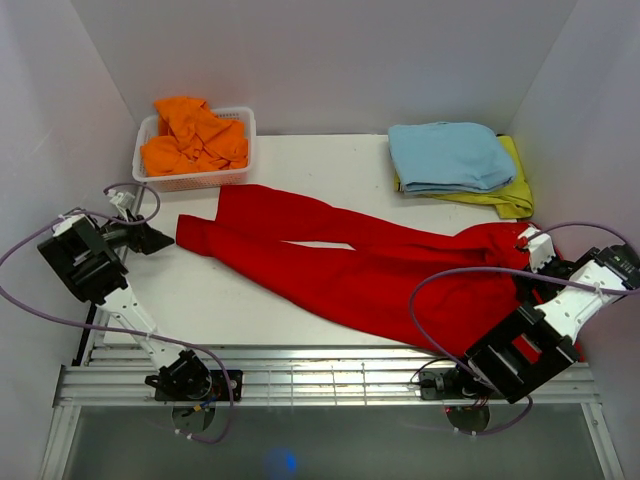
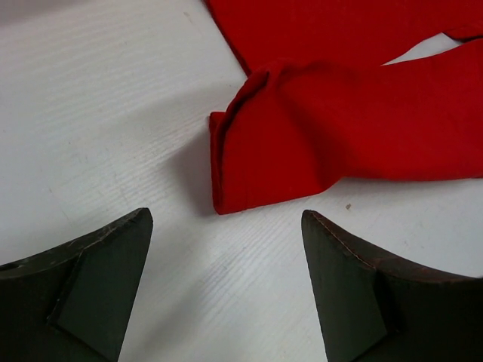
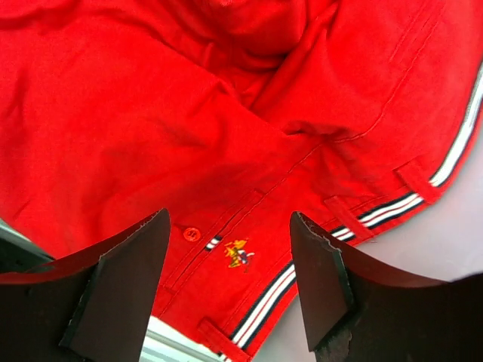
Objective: Fold and stack the trousers
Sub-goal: Flatten the trousers out
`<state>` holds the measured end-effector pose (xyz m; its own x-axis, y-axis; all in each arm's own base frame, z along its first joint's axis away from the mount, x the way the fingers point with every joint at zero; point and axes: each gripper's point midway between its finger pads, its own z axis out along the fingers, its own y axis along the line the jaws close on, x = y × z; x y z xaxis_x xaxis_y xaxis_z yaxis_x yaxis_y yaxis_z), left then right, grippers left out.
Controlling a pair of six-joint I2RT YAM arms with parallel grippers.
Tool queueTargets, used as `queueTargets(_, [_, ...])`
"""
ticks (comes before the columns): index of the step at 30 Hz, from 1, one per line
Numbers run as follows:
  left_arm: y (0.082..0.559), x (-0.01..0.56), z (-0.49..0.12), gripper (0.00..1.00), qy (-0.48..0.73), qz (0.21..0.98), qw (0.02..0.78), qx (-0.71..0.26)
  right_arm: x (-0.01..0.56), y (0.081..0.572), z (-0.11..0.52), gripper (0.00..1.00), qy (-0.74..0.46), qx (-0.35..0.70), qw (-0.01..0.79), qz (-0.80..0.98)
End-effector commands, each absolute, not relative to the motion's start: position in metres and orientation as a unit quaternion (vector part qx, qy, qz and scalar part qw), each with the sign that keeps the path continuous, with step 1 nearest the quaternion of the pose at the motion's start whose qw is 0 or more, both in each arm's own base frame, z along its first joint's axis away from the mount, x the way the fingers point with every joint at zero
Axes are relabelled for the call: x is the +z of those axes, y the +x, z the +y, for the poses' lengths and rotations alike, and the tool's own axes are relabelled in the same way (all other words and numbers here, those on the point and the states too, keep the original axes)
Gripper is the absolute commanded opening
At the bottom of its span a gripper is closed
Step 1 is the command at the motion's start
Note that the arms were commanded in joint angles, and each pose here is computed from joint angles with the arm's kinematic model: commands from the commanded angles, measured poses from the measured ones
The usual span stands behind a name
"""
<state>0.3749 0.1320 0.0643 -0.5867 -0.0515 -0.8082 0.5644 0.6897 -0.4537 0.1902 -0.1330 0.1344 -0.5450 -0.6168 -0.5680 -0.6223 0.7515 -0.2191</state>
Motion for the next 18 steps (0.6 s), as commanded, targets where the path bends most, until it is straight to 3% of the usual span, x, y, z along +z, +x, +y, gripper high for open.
queueTargets(1, [0.397, 0.084, 0.128, 0.91, 0.228, 0.764, 0.496, -0.343, 0.142, 0.194, -0.140, 0.71, -0.326, 0.008, 0.308, 0.894])
queueTargets(8, [0.390, 0.067, 0.097, 0.86, 0.258, 0.743, 0.490, -0.375, 0.126, 0.198, -0.153, 0.71, -0.334, -0.017, 0.280, 0.900])
queueTargets(11, [0.383, 0.062, 0.091, 0.57, 0.264, 0.751, 0.472, -0.379, 0.123, 0.203, -0.156, 0.71, -0.328, -0.020, 0.278, 0.902])
queueTargets(13, [0.376, 0.075, 0.089, 0.26, 0.276, 0.757, 0.461, -0.372, 0.120, 0.206, -0.157, 0.70, -0.321, -0.014, 0.279, 0.905])
queueTargets(14, [0.377, 0.082, 0.090, 0.26, 0.291, 0.752, 0.470, -0.358, 0.121, 0.207, -0.158, 0.70, -0.321, -0.015, 0.279, 0.905])
queueTargets(15, [0.371, 0.091, 0.088, 0.17, 0.289, 0.756, 0.462, -0.362, 0.122, 0.209, -0.157, 0.70, -0.319, -0.011, 0.283, 0.904])
queueTargets(16, [0.368, 0.098, 0.089, 0.03, 0.295, 0.762, 0.453, -0.356, 0.123, 0.210, -0.158, 0.69, -0.319, -0.010, 0.286, 0.904])
queueTargets(18, [0.366, 0.128, 0.090, 0.00, 0.290, 0.774, 0.446, -0.343, 0.127, 0.214, -0.157, 0.69, -0.319, -0.009, 0.293, 0.901])
